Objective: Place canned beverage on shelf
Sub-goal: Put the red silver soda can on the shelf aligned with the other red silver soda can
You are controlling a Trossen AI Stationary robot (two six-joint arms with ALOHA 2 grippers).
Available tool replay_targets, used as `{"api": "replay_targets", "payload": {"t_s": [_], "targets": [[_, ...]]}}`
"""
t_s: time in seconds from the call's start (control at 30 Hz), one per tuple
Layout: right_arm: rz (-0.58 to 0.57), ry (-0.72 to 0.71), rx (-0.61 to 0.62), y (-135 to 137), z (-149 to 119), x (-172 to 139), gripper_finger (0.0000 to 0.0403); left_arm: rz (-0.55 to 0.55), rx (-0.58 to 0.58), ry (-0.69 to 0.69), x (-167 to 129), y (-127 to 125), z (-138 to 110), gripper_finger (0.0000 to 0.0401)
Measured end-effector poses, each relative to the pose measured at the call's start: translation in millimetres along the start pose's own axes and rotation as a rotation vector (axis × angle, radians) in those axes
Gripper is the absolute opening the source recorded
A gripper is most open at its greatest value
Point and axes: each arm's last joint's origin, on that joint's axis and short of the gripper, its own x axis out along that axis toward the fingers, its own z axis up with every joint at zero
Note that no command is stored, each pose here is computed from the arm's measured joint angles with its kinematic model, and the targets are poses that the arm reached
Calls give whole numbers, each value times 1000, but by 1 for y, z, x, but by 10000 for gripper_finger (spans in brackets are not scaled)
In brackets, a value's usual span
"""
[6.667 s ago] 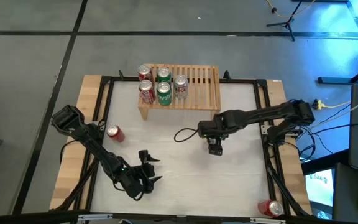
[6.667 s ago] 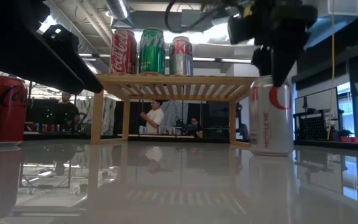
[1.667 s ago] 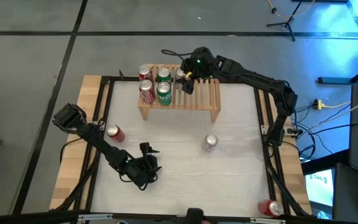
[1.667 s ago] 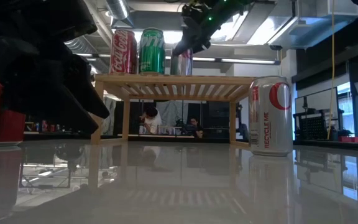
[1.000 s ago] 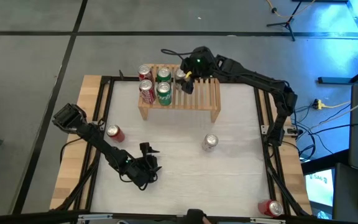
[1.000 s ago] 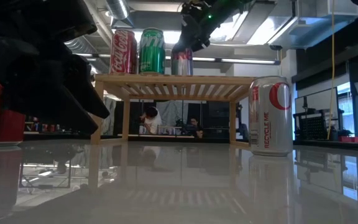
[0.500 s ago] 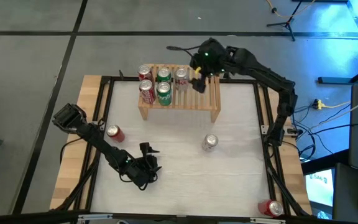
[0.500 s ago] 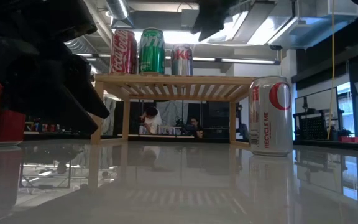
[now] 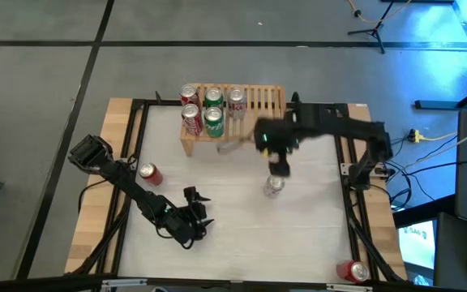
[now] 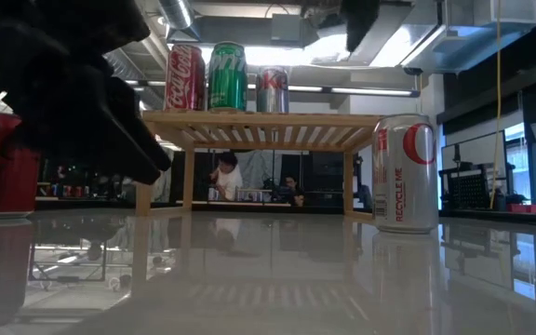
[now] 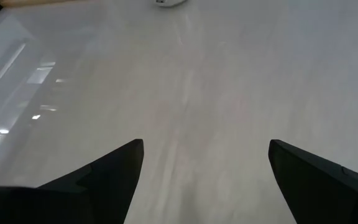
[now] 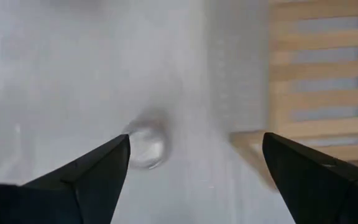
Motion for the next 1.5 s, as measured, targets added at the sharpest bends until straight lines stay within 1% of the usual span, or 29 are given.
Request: {"api": "replay_targets", "payload": {"t_s": [0.1,0.2,0.27,0.47,0.53,0.6,0.67,0.77,0.93,1.03,1.23,1.33,1.5], "targets": [[1,36,-93,26,-16,8,360,-5,-29,-9,0,-1,1,337],[16,-9,-113,42,-34,14,360,-12,-59,-21,0,-1,3,337],[9,-58,-117,47,-51,15,360,-20,-73,-33,0,-2,4,337],[-86,-278,-43,46,-105,18,360,-35,-102,-58,0,-4,7,337],[-82,-352,-3,44,-117,21,360,-38,-107,-63,0,-4,8,337],[-53,-406,50,42,-125,26,360,-40,-112,-68,0,-4,8,337],[-17,-452,86,43,-126,33,360,-37,-114,-70,0,-4,9,337],[13,-480,97,44,-126,43,360,-34,-116,-72,0,-4,9,337],[-18,-439,2,45,-126,69,360,-33,-116,-73,0,-4,9,337],[-8,-460,-26,46,-126,80,360,-33,-115,-72,0,-4,9,337],[-3,-480,-52,47,-128,95,360,-36,-114,-71,0,-4,9,337],[34,-474,-64,48,-131,102,360,-38,-114,-70,0,-4,9,337],[21,-471,-83,48,-135,116,360,-39,-114,-70,0,-4,9,337]]}}
